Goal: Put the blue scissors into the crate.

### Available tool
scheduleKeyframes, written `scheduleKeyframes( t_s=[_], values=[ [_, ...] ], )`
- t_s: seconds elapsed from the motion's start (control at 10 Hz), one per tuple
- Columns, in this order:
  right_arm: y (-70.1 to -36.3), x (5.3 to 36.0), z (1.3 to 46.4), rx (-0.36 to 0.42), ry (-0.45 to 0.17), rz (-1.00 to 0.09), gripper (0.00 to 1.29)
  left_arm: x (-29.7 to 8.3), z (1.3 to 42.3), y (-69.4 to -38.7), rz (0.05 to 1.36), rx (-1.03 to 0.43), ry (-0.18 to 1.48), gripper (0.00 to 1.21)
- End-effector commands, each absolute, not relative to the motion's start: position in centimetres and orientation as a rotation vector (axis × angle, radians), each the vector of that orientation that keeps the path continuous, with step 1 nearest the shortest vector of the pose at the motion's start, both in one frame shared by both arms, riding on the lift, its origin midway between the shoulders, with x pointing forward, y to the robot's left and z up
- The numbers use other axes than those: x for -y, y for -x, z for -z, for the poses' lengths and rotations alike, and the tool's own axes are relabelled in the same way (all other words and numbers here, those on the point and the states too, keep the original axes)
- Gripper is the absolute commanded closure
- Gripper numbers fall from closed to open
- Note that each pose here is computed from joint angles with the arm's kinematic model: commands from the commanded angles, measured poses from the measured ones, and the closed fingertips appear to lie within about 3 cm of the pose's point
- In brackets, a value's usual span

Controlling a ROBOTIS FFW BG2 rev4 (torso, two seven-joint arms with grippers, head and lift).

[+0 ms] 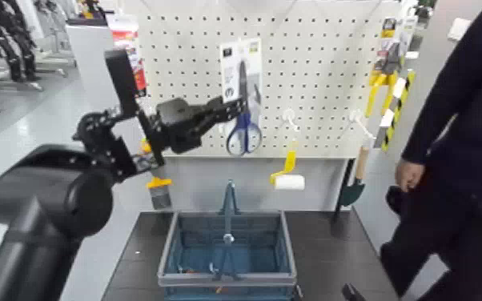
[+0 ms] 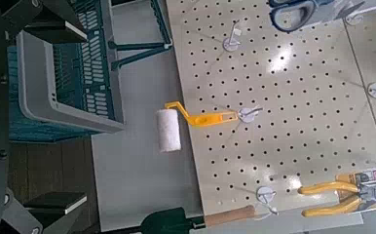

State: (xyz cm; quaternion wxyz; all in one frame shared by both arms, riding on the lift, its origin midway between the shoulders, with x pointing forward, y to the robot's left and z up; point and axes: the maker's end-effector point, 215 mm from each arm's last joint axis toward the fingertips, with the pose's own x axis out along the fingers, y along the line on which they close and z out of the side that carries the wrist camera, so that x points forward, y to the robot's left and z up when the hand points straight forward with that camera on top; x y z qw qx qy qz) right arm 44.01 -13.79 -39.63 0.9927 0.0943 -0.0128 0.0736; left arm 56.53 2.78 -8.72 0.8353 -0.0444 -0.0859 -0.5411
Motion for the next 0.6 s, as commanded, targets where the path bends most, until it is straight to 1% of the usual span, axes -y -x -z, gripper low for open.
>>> scheduleKeyframes(
  t_s=[0.1, 0.6],
  values=[
    [-44.0, 13.9, 39.8, 0.021, -0.189, -0.148, 0.15, -4.5, 13.0, -56.2, 1.111, 0.091, 0.140, 1.18],
    [-44.0, 13.7, 40.0, 0.015, -0.190, -0.152, 0.15, -8.2, 19.4, -56.3, 1.033, -0.042, 0.188, 1.18]
  ],
)
